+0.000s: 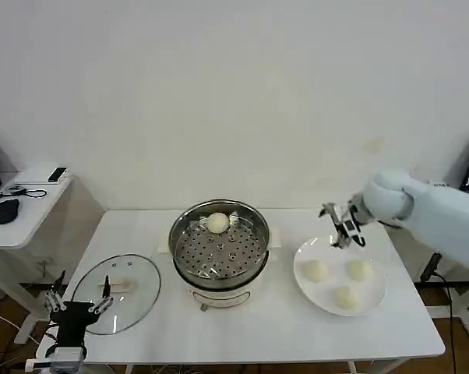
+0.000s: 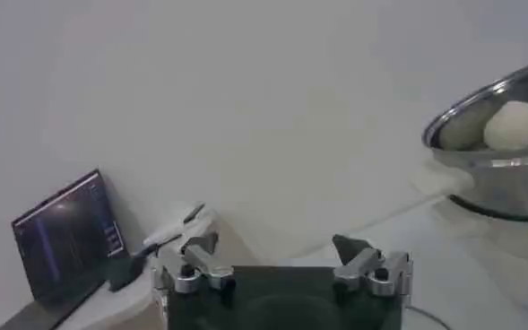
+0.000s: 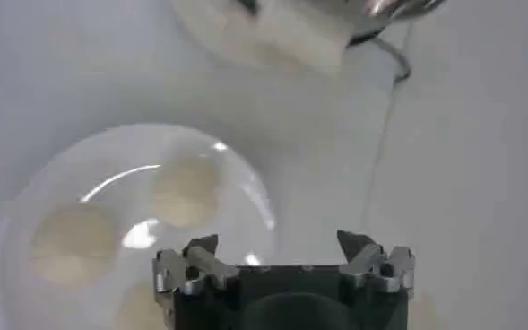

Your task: Take steamed baozi put them in steamer then cover it.

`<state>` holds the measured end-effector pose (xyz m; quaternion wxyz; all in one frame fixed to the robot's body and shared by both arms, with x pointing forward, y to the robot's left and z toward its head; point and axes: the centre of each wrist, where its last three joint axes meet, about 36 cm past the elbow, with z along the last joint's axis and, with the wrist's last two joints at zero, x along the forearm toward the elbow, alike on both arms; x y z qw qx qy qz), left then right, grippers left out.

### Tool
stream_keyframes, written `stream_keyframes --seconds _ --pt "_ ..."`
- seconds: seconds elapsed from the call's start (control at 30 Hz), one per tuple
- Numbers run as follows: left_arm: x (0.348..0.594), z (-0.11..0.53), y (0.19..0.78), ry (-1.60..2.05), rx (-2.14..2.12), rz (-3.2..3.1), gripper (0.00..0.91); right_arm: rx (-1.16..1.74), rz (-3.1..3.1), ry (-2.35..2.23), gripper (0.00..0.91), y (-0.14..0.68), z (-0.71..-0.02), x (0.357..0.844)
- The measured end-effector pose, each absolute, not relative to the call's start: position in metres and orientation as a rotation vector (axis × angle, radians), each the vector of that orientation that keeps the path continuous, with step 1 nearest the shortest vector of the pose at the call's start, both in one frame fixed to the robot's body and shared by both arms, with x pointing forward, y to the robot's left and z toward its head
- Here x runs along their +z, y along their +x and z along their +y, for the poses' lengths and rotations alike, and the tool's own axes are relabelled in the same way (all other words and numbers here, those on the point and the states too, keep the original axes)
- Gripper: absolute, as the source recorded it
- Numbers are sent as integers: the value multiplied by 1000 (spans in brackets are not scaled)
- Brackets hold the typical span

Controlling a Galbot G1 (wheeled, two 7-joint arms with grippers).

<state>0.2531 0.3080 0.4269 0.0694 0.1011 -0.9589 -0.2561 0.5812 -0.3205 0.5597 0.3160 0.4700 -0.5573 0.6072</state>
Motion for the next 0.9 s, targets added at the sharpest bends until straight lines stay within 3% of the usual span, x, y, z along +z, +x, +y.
stream_keyframes --seconds 0.9 --pt "428 317 248 342 -791 -2863 907 1396 -1461 1233 907 604 -296 457"
